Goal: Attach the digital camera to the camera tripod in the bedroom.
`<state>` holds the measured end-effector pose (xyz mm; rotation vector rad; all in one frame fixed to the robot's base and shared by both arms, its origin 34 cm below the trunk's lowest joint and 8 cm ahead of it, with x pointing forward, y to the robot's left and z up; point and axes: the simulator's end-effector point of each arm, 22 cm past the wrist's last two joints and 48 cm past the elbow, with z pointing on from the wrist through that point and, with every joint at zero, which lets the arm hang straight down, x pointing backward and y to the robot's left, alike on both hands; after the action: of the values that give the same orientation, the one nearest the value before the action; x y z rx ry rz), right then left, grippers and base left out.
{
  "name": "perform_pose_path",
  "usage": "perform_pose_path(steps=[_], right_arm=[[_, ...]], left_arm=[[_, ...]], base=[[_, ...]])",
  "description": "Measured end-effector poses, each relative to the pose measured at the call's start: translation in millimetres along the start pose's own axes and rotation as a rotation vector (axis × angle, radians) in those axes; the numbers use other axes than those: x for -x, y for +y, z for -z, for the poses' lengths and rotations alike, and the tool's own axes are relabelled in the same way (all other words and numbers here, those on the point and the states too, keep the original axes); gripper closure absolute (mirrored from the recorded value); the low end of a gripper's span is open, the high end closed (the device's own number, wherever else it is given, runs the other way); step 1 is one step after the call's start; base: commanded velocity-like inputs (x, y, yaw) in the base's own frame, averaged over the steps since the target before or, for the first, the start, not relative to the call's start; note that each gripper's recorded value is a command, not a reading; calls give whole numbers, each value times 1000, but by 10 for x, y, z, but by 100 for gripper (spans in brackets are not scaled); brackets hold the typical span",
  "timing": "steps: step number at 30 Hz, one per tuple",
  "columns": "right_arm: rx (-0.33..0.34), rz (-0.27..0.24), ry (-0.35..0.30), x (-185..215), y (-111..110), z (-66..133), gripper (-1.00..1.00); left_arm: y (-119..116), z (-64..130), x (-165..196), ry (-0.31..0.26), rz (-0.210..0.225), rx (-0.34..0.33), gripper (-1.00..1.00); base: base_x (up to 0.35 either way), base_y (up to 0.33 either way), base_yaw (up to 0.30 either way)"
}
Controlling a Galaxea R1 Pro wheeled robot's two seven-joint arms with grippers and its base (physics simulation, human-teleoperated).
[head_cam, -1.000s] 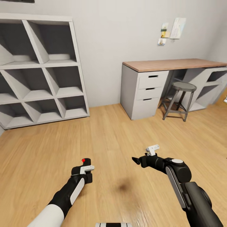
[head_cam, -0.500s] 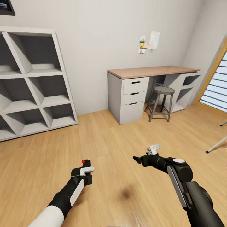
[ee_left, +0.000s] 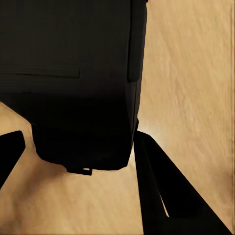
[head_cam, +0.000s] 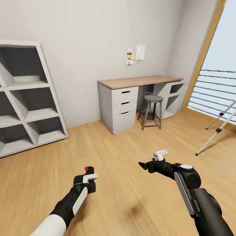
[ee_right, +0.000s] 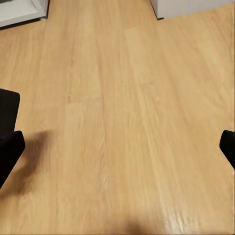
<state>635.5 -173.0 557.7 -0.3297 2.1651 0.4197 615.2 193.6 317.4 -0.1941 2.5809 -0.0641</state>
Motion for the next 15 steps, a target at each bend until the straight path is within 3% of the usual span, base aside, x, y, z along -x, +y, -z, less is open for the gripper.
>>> perform_pose_path(steps=[10,15], right_arm=[[-3,15,-34,166,48,141,-100],[-5,23,-51,246,71,214,-100]], left_arm=[[-21,146,160,-37,0,-5,100],[-33,222,241,-55,0,-7,100]], base=[[0,0,-261],[0,0,-114]])
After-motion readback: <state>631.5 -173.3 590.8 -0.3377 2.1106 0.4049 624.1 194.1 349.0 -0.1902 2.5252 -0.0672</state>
